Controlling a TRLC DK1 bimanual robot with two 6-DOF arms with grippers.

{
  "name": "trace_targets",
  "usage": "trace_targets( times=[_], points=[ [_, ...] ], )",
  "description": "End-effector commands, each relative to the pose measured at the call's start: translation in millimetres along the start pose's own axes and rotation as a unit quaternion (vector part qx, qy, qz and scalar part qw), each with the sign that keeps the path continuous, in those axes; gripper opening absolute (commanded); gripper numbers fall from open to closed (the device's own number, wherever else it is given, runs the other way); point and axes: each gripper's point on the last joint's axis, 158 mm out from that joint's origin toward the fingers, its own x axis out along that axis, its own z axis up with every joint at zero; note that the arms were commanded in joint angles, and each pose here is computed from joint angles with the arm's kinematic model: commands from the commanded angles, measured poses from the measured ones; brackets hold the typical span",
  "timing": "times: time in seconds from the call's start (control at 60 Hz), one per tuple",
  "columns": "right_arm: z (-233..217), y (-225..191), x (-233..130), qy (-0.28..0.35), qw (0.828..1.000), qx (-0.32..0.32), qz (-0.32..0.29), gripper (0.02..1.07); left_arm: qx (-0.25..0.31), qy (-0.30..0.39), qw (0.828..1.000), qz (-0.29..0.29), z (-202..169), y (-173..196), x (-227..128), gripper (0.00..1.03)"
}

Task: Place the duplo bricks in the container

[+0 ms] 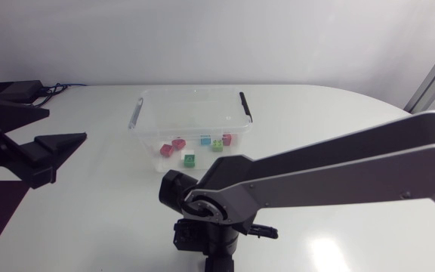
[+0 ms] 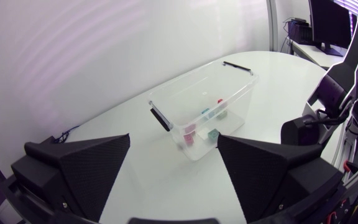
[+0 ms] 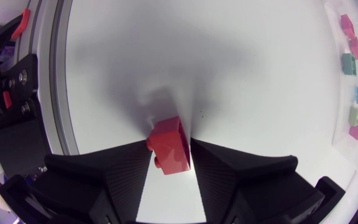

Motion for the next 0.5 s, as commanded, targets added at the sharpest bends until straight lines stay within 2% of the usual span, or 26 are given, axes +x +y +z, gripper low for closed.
trace_targets(
  times=[0.0, 0.317, 0.483],
  points=[
    [2.0, -1.3, -6.9, -0.003, 1.0, -0.006, -0.007, 0.32, 0.006, 0.015, 1.0, 0.002, -15.9, -1.4, 0.5, 0.98],
    [8.7, -13.9, -91.6, -0.09, 0.994, 0.027, -0.055, 0.3, 0.003, 0.015, 1.0, 0.016, -28.6, -1.7, -12.2, 0.98],
    [10.2, -23.1, -120.0, -0.123, 0.989, 0.046, -0.073, 0.3, 0.003, 0.014, 1.0, 0.017, -33.8, -4.8, -17.2, 0.98]
  ],
)
